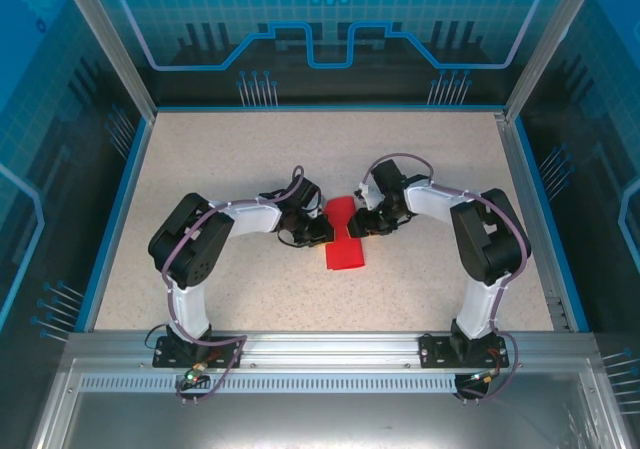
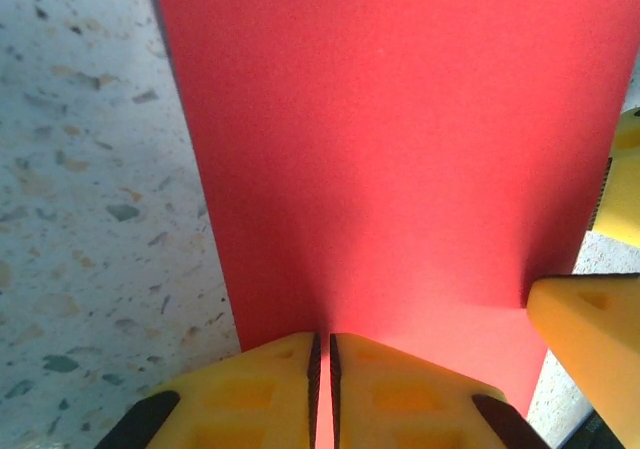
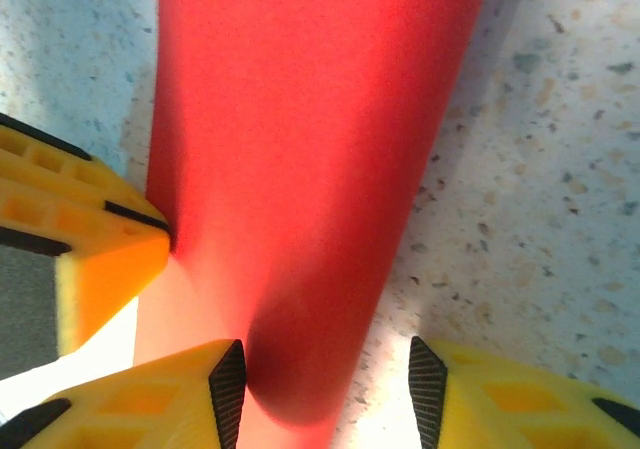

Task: Fold a paper plane with a square sheet of paper (pick it up from the middle)
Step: Hold the square sheet of paper at the center of the table.

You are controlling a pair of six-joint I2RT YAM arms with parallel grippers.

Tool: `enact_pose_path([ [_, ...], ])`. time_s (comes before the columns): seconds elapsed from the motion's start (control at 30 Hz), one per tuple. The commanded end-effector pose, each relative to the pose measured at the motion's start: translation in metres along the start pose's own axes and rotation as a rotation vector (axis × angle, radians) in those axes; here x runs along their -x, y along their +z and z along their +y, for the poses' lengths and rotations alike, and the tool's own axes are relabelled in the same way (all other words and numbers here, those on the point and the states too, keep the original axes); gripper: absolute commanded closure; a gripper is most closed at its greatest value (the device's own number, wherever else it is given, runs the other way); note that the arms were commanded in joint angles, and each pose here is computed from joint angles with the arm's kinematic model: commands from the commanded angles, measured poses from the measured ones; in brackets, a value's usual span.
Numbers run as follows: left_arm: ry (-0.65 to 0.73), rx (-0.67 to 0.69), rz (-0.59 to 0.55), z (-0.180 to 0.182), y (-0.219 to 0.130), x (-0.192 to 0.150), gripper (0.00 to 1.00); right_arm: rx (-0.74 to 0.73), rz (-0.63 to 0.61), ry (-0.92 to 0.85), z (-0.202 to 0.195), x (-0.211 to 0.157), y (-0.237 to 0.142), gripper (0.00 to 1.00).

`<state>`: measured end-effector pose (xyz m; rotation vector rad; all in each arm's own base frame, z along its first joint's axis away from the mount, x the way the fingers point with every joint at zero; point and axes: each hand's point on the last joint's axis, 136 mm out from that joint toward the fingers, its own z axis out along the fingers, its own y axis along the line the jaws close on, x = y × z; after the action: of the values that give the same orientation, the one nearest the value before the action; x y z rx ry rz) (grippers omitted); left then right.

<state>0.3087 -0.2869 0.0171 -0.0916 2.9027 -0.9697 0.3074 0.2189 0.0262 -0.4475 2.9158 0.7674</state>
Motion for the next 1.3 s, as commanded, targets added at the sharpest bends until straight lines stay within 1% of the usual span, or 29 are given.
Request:
enact_pose_path([
  [0.0,0.017,-0.025,0.006,-0.012,-0.002,0.002,0.86,-0.059,0.029,-0.037,-0.003,-0.002,-0.001,0.50],
  [0.17,0.021,-0.060,-0.006,-0.022,-0.009,0.003,0.83,-0.079,0.039,-0.053,-0.006,-0.004,-0.001,0.55],
  [0.37,0.044,-0.077,-0.031,-0.036,-0.026,0.007,0.77,-0.089,0.047,-0.072,-0.009,-0.005,0.000,0.58],
  [0.47,0.056,-0.067,-0.037,-0.038,-0.031,0.007,0.76,-0.089,0.054,-0.092,-0.008,-0.006,0.000,0.59],
  [0.77,0.053,-0.055,-0.028,-0.033,-0.025,0.007,0.76,-0.099,0.065,-0.110,-0.009,-0.006,0.000,0.59],
  [0.87,0.056,-0.050,-0.029,-0.032,-0.025,0.008,0.76,-0.116,0.067,-0.091,-0.013,-0.007,0.000,0.58],
  [1.0,0.057,-0.048,-0.031,-0.033,-0.025,0.008,0.76,-0.104,0.058,-0.089,-0.011,-0.005,0.001,0.58],
  [1.27,0.055,-0.050,-0.017,-0.030,-0.019,0.008,0.76,-0.136,0.076,-0.108,-0.015,-0.006,0.000,0.59],
])
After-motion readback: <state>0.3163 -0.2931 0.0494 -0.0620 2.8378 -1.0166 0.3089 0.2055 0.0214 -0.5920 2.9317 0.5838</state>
